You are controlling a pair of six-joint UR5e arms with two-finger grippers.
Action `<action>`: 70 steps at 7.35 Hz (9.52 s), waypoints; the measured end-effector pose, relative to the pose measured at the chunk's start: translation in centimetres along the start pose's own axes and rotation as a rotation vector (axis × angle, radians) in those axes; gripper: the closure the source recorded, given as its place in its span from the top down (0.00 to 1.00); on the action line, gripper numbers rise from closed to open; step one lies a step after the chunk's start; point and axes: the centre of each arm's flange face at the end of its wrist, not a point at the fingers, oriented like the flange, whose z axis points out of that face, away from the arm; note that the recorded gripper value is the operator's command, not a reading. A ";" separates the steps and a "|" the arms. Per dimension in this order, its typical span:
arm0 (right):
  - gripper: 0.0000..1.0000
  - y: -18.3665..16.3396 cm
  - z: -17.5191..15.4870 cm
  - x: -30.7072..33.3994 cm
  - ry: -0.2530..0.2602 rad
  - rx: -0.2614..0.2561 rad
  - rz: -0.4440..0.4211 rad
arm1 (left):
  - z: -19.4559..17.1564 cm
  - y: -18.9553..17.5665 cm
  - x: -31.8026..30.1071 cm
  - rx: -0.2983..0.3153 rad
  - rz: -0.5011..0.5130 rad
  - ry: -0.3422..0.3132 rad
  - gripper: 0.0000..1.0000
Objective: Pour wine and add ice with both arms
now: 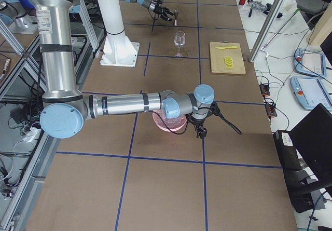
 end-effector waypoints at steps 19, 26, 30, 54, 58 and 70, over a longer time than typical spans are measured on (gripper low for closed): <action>1.00 -0.4 -0.3 -0.2 0.004 0.010 -0.010 | 3.9 -0.1 -0.3 0.037 -0.001 -0.054 0.00; 1.00 -1.4 -1.4 -1.0 0.009 0.032 -0.031 | 6.3 -8.9 4.0 0.067 -0.015 -0.012 0.00; 1.00 -1.8 -2.7 -2.3 0.009 0.059 -0.032 | 6.2 -14.2 15.3 0.130 0.172 0.107 0.00; 1.00 -3.3 -3.0 -3.6 0.001 0.097 0.264 | 6.2 -21.9 30.1 0.245 1.624 0.103 0.00; 1.00 -3.3 -3.3 -3.8 0.000 0.101 0.260 | 6.2 -22.8 31.3 0.240 1.818 0.041 0.00; 1.00 -2.7 -4.1 -7.2 -0.034 0.169 0.441 | 6.5 -16.6 14.5 0.034 0.371 0.265 0.00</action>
